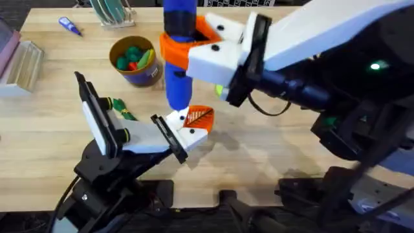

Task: Pick up the gripper from the table and insert it into the empty holder that is missing its gripper. Then pick up a screw, insert it into the mounting hole, and use the screwdriver to tighten it. Finally, clean up the table by picking up the vegetable and placing it into the bucket.

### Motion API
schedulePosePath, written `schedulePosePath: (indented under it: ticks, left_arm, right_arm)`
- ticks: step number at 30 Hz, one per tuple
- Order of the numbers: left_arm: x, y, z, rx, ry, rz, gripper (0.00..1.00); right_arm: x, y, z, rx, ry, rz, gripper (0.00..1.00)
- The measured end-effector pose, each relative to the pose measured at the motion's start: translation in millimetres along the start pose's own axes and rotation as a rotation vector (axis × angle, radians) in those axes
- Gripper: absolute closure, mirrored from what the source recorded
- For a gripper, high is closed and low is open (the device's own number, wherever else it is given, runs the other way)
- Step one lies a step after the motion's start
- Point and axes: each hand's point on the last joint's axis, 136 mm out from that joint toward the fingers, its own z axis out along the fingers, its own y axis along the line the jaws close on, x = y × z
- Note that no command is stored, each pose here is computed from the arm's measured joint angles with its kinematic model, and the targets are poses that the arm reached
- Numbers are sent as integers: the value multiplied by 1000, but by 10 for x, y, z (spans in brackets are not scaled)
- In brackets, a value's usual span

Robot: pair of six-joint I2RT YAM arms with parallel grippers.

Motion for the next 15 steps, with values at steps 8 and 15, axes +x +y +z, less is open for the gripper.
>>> schedulePosePath:
  ticks: [8, 15]
  left_arm:
    - [0, 0, 0, 0, 0, 0, 985]
    - [0, 0, 0, 0, 0, 0, 985]
  right_arm:
    - [-301, -260, -136, 99, -83, -205, 979]
    - [295, -1319, -559, 460, 276, -469, 979]
